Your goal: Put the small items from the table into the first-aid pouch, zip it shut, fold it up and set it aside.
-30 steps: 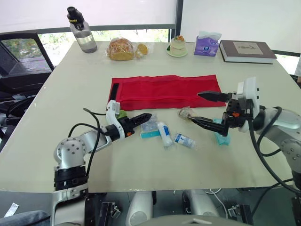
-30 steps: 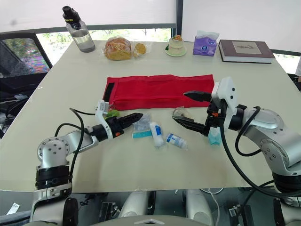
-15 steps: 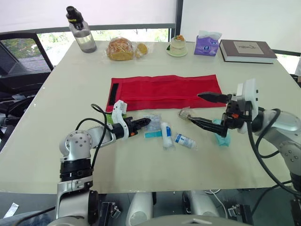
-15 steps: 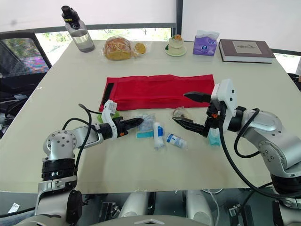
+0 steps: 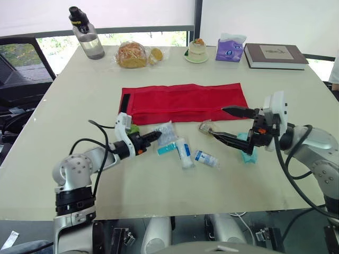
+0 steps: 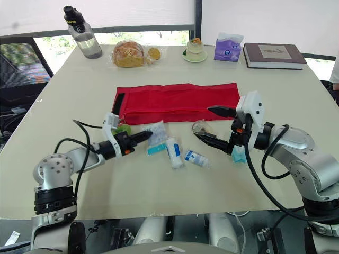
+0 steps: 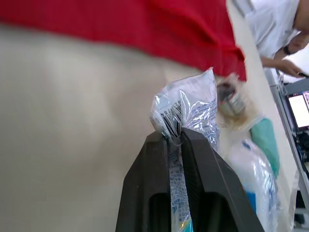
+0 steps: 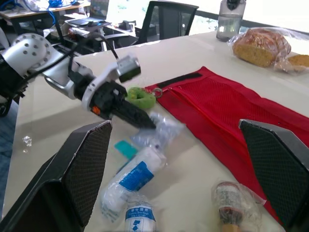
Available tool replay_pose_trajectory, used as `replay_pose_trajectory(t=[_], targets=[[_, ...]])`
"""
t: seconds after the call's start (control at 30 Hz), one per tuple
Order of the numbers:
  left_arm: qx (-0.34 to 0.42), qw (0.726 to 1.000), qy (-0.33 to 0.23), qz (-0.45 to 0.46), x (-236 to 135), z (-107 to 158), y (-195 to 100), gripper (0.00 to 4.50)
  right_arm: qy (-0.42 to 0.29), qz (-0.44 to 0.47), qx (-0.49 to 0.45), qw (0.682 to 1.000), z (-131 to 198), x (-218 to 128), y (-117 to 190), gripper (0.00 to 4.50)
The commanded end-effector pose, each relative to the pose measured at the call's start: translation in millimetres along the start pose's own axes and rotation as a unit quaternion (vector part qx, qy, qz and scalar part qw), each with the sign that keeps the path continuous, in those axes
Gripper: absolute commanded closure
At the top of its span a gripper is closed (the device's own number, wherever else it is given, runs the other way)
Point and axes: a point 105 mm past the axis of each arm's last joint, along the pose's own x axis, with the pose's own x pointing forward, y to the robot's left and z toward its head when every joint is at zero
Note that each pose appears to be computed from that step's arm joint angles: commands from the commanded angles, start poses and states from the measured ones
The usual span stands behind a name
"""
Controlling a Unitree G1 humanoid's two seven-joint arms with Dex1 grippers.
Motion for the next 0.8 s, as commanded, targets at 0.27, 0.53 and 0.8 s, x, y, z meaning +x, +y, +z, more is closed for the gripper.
replay_pose_trajectory(t=[0.27, 0.53, 0.8], targets=[[0.064, 0.984, -0.08, -0.147, 4.4, 43.3, -81.3, 4.49, -0.043, -0.004, 0.132, 0.99, 19.5, 40.1, 9.5, 0.0], [0.101, 0.968, -0.109, -0.202, 31.0, 56.0, -127.0, 4.49, -0.093, -0.044, 0.237, 0.966, 39.1, 70.2, 3.2, 0.0], [0.091, 0.961, -0.12, -0.231, 34.6, 59.1, -137.5, 4.49, -0.098, -0.101, 0.275, 0.951, 36.3, 71.1, -5.7, 0.0]])
